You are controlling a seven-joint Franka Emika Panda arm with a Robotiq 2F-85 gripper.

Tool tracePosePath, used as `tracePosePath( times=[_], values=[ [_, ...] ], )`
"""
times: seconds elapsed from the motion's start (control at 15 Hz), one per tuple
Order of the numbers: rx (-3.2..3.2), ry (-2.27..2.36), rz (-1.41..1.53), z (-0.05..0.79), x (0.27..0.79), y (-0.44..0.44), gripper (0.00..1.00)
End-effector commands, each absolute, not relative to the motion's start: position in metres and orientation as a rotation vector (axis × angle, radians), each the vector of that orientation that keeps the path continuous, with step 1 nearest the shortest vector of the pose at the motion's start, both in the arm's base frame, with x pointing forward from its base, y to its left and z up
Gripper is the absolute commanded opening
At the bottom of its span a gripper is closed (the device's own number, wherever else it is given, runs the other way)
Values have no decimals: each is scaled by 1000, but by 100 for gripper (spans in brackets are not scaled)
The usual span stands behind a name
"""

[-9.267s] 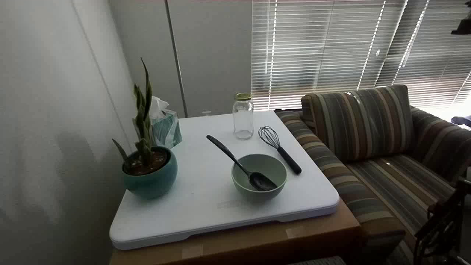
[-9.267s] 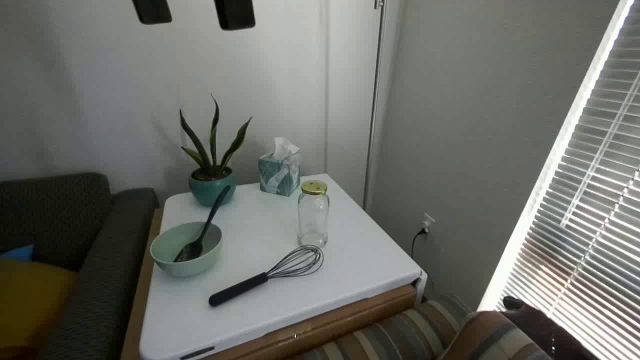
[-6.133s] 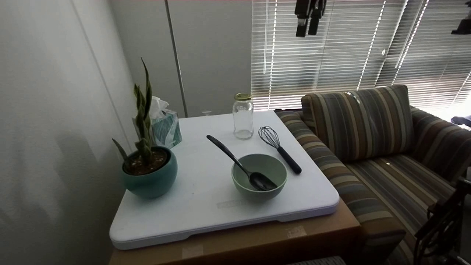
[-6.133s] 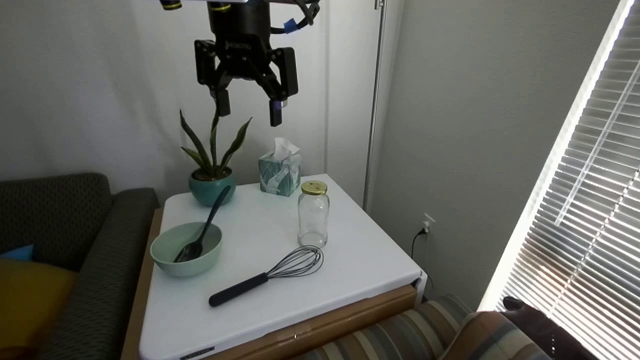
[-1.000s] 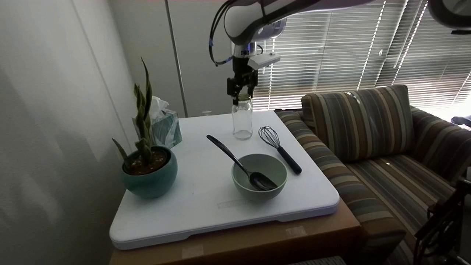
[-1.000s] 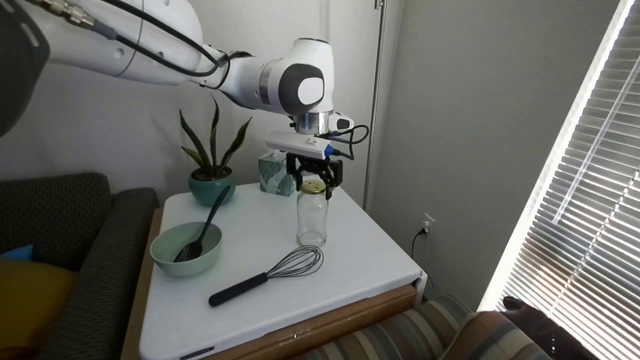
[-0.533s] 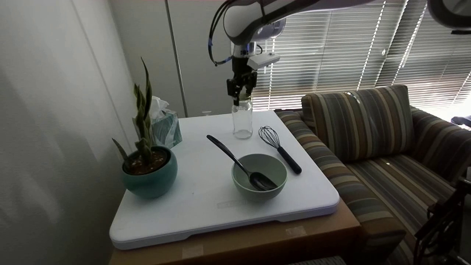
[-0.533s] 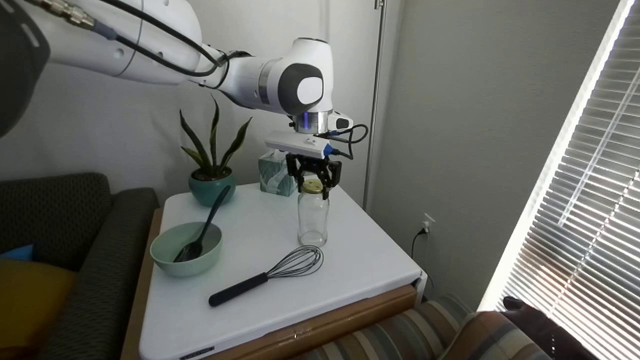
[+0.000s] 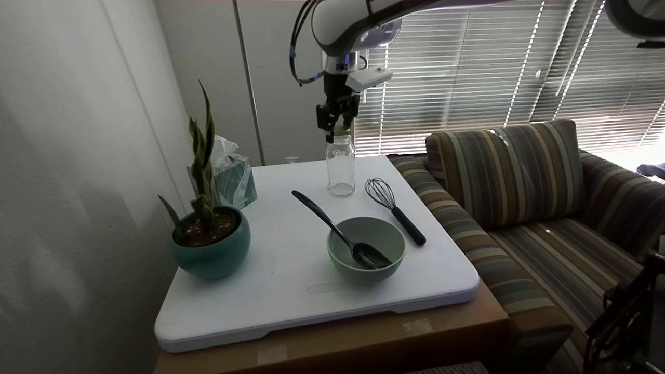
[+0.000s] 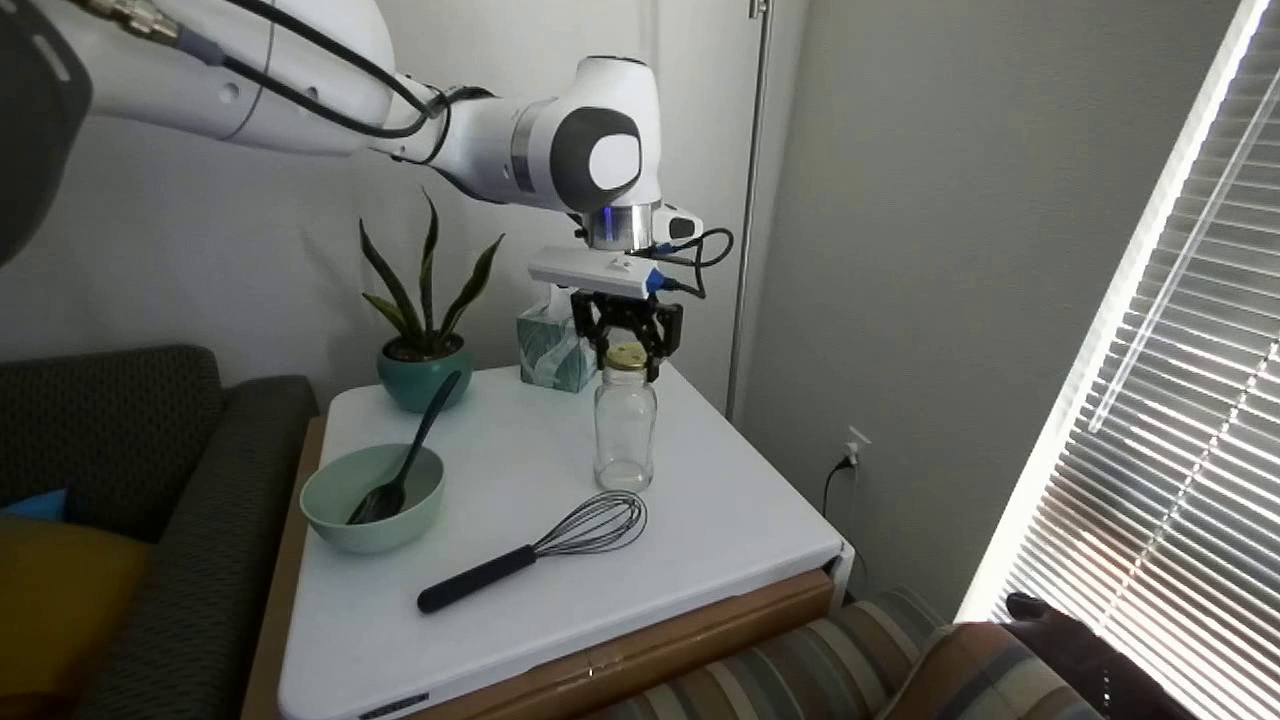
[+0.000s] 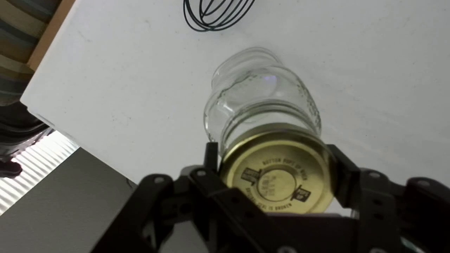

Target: Take the lid off the jar and put it on the tray

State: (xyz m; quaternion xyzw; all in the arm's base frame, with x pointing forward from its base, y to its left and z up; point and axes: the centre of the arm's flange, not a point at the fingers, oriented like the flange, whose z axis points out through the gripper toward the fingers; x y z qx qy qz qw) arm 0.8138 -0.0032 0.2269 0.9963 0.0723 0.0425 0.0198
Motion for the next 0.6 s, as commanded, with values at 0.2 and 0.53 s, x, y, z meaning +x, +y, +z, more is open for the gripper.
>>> tracePosePath(
  times=[0.2, 0.53],
  values=[
    [3027, 352, 180, 277, 810, 22, 47],
    [3030, 607, 125, 264, 810, 80, 47]
  ],
)
